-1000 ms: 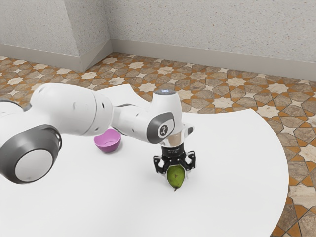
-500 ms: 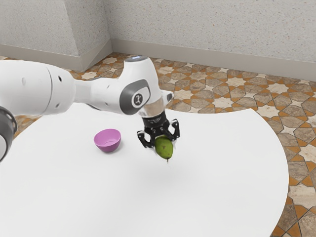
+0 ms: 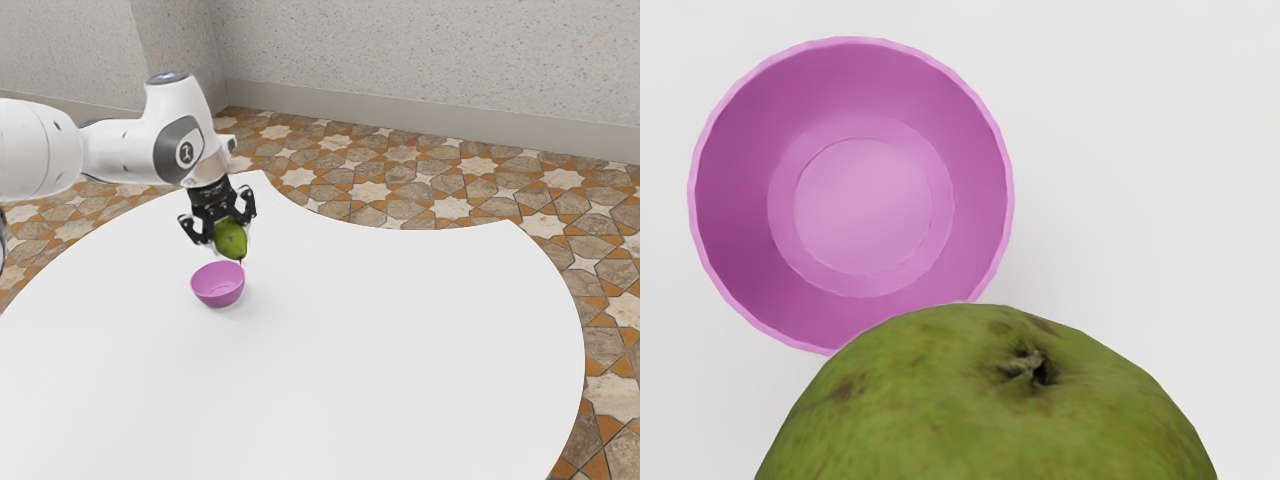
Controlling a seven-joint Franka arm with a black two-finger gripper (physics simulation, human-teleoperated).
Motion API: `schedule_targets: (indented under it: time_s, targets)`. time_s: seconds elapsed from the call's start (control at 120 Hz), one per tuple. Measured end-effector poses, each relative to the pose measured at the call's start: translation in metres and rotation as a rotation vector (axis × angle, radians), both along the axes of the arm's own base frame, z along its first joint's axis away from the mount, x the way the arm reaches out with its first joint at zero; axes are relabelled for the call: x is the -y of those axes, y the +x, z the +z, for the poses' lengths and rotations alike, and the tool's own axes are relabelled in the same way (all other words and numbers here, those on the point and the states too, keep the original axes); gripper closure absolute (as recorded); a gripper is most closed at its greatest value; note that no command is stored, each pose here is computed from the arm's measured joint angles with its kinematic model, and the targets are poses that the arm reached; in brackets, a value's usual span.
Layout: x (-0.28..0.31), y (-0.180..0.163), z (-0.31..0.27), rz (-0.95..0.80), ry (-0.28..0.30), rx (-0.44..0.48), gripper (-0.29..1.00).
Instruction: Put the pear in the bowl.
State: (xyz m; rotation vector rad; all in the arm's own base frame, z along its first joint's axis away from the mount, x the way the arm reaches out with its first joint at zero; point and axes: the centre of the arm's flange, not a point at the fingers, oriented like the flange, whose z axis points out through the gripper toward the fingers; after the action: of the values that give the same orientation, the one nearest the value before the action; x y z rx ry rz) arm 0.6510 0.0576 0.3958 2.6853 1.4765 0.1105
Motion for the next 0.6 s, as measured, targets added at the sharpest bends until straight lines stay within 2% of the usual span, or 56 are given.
schedule_targets:
  time_s: [0.158, 0.408, 0.6]
  targets:
    - [-0.033, 0.016, -0.030, 0.039, 0.024, -0.028, 0.39]
    - [-0.058, 0.017, -0.077, 0.069, 0.033, -0.090, 0.39]
    - [-0.055, 0.018, -0.073, 0.058, 0.028, -0.081, 0.17]
